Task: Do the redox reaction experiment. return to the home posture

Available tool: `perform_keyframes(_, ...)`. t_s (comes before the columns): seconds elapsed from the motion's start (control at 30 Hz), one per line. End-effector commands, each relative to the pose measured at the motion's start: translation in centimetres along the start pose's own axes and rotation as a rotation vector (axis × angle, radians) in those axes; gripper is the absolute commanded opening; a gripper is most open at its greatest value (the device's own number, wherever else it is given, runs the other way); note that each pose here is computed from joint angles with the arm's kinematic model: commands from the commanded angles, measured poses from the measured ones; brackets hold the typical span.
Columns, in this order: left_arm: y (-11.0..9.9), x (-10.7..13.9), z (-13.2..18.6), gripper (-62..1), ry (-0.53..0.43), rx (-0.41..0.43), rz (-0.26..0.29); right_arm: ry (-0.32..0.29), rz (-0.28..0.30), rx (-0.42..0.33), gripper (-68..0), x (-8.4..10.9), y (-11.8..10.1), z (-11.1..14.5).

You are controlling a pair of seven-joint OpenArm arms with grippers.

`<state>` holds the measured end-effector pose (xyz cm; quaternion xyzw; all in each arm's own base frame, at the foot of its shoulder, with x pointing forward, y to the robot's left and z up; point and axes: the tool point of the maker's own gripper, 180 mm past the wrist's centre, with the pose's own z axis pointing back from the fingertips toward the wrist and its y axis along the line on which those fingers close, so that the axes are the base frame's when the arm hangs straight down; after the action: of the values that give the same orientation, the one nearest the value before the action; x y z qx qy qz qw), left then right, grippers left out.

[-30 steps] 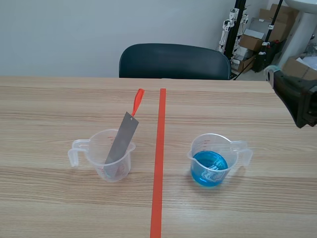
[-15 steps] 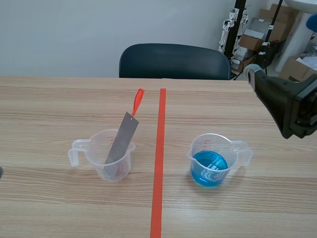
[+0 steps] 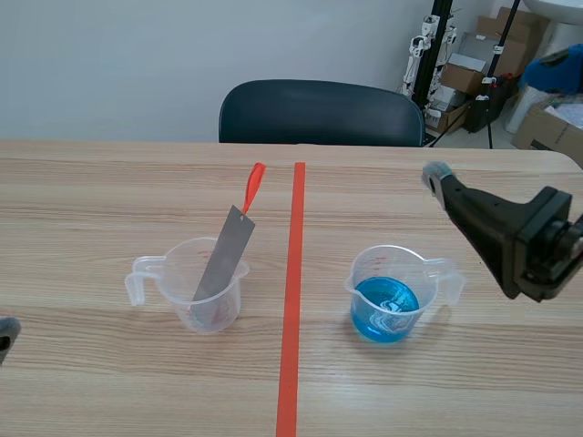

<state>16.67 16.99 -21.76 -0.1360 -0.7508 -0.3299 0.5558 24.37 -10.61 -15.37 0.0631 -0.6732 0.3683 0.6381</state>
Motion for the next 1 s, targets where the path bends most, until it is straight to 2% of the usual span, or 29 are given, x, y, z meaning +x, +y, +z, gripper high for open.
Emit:
perform_keyframes(0.0, 0.4, 0.6, -0.4, 1.4, -0.024, 0.007, -0.014, -0.041, 0.008, 0.004, 0.4, 1.6, 0.1, -0.2)
perform_keyframes(0.23, 0.3, 0.4, -0.5, 1.4, -0.011, 0.0, -0.019, -0.046, 0.008, 0.006, 0.4, 2.0, 0.2, -0.2)
perform_keyframes(0.4, -0.3, -0.2, -1.1, 1.4, 0.01, -0.071, -0.078, -0.047, 0.008, 0.006, 0.4, 2.0, 0.2, -0.2)
perform_keyframes(0.7, 1.1, -0.3, -2.6, 1.4, 0.015, -0.131, -0.168, -0.05, 0.008, 0.006, 0.4, 2.0, 0.2, -0.2)
perform_keyframes(0.97, 1.1, -0.5, -2.7, 1.4, 0.024, -0.167, -0.191, -0.05, 0.008, 0.006, 0.4, 2.0, 0.2, -0.2)
